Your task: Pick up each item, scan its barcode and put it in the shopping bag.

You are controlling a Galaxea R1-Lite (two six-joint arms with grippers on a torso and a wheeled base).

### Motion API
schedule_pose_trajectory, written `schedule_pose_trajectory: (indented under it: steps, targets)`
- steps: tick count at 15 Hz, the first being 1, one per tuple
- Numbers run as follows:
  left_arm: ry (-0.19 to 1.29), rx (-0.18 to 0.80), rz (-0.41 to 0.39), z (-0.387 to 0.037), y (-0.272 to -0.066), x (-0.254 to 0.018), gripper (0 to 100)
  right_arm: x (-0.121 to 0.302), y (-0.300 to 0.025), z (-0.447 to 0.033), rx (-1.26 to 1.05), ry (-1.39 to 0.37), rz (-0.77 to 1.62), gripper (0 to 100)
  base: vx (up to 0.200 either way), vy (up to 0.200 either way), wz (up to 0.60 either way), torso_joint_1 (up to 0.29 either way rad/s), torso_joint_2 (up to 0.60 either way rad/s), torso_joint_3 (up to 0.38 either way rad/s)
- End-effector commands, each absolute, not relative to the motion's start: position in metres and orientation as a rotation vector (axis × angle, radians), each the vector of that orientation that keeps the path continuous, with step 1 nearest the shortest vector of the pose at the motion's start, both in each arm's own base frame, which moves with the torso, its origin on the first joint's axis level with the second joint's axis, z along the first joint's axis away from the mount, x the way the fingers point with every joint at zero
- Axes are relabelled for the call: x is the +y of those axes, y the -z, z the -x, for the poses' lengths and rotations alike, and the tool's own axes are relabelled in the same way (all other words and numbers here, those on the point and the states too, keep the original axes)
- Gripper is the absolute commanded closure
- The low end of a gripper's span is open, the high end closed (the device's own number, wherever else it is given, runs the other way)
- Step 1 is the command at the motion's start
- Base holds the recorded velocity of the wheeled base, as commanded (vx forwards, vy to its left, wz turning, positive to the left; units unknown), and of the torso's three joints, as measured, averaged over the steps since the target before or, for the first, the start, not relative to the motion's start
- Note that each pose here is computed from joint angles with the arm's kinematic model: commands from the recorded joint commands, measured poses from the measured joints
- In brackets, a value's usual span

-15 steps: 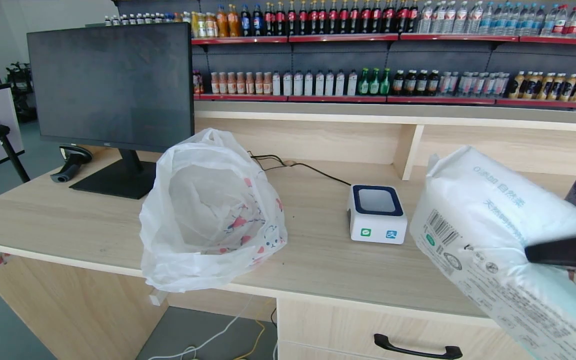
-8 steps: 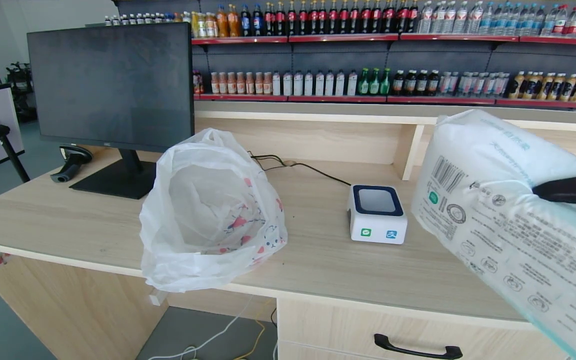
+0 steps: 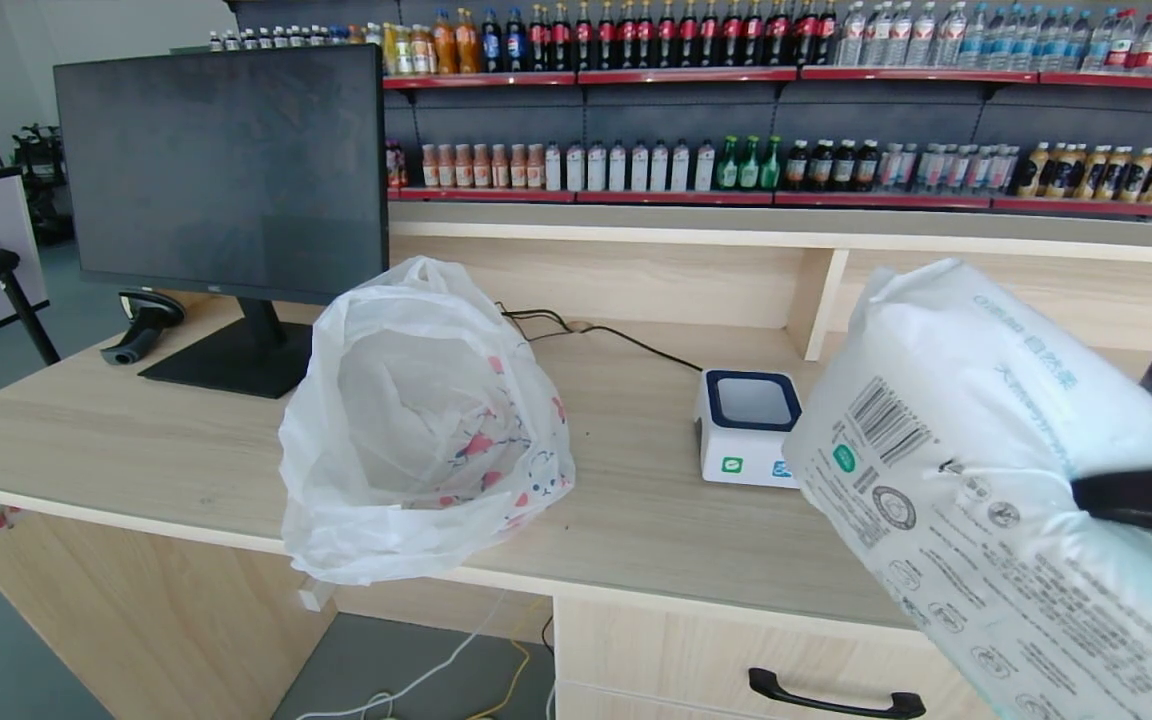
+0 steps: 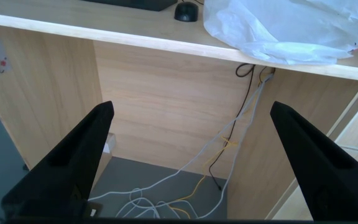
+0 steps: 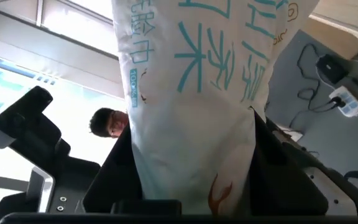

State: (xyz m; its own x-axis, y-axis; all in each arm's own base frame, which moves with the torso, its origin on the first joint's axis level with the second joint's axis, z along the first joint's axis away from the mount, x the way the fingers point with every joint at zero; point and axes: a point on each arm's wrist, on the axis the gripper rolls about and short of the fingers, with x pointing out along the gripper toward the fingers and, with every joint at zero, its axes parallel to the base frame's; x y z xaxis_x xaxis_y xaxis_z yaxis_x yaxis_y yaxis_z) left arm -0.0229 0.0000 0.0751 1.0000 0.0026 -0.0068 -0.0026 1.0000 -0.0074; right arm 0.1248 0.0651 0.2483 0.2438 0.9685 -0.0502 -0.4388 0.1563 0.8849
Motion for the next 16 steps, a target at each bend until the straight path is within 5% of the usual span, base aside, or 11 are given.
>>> schedule_pose_trajectory:
  steps: [1, 7, 16]
  targets:
    - [-0.003, 0.008, 0.008, 0.023, -0.075, 0.000, 0, 0.063, -0.246, -0.108, 0.717, -1.213, -0.896, 100, 0.000, 0.000, 0.00, 0.000, 0.00, 0.000]
    - [-0.003, 0.009, 0.008, 0.023, -0.075, 0.000, 0, 0.065, -0.255, -0.102, 0.779, -1.333, -1.105, 100, 0.000, 0.000, 0.00, 0.000, 0.00, 0.000]
    - [-0.003, 0.009, 0.008, 0.023, -0.075, 0.000, 0, 0.074, -0.240, -0.114, 0.841, -1.385, -1.104, 100, 0.000, 0.000, 0.00, 0.000, 0.00, 0.000]
